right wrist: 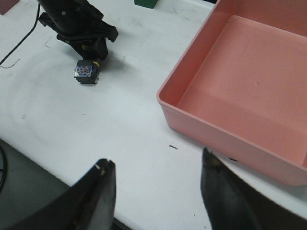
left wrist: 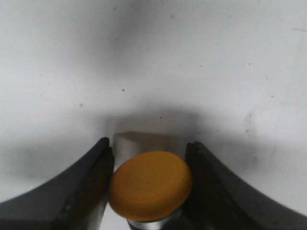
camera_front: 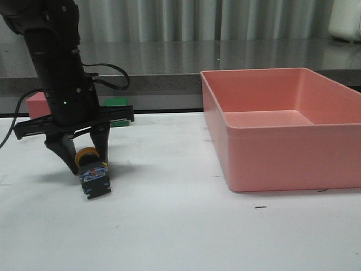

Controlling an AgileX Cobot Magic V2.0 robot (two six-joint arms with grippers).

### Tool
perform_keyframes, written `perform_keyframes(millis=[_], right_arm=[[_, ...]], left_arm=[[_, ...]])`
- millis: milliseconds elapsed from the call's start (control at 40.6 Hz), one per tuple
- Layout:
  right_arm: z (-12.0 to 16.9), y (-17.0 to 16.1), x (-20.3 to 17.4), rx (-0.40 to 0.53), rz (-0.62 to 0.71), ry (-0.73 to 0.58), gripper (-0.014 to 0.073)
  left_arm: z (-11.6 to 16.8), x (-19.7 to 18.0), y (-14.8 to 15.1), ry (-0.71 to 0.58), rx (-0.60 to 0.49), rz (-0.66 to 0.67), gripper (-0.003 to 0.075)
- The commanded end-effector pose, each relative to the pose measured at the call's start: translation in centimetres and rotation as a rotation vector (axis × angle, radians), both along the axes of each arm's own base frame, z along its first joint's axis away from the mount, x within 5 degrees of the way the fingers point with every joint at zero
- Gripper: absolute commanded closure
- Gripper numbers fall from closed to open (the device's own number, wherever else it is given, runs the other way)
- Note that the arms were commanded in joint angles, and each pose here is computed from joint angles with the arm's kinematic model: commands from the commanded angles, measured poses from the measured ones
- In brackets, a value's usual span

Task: Place and stand button with both arms
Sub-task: 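Lower the left gripper and grasp the button by its yellow cap, then lift the button with the left gripper and rotate it upright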

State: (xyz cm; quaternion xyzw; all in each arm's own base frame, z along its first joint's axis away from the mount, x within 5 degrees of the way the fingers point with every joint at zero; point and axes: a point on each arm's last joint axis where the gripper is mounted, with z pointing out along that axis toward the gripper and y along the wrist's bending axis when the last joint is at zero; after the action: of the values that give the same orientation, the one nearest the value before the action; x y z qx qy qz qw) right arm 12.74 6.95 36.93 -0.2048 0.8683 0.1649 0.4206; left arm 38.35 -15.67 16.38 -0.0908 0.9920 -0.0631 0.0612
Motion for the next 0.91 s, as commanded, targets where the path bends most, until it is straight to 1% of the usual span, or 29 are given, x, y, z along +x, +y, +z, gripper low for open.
perform_keyframes(millis=[0, 148, 320, 394, 467, 517, 591, 714, 861, 886], right_arm=[[1.4, 0.0, 0.1, 0.050, -0.014, -0.084, 0.0172], [1.4, 0.0, 0.1, 0.050, -0.014, -0.084, 0.0172], [1.4, 0.0, 0.1, 0.050, -0.014, -0.084, 0.0172], [1.4, 0.0, 0.1, 0.050, -0.014, -0.084, 0.0172], [1.4, 0.0, 0.1, 0.050, -0.014, -0.084, 0.0172], [1.4, 0.0, 0.1, 0.050, -0.014, -0.084, 0.0172], [1.4, 0.0, 0.1, 0.050, -0.014, -0.084, 0.0172], [1.4, 0.0, 0.1, 0.050, -0.014, -0.084, 0.0172], [1.4, 0.0, 0.1, 0.050, -0.014, -0.084, 0.0172], [1.4, 0.0, 0.1, 0.050, -0.014, -0.084, 0.0172]], left_arm=[[4.3, -0.1, -0.2, -0.111, -0.038, -0.015, 0.0427], [5.4, -0.2, 0.0, -0.152, -0.030, -0.053, 0.0427], [7.6, -0.4, 0.4, -0.247, -0.013, -0.093, 0.0427], [8.6, -0.4, 0.7, -0.293, 0.013, -0.109, 0.0427], [9.7, -0.6, 0.8, -0.355, 0.074, -0.157, 0.0427], [10.6, -1.0, 0.4, -0.399, 0.117, -0.199, 0.0427], [11.7, -1.6, -0.3, -0.467, 0.151, -0.249, 0.0427], [12.9, -2.3, -1.5, -0.591, 0.115, -0.299, 0.0427], [13.7, -3.5, -1.4, -0.758, 0.062, -0.348, 0.0427], [13.6, -3.9, -1.2, -0.770, 0.059, -0.355, 0.0427]])
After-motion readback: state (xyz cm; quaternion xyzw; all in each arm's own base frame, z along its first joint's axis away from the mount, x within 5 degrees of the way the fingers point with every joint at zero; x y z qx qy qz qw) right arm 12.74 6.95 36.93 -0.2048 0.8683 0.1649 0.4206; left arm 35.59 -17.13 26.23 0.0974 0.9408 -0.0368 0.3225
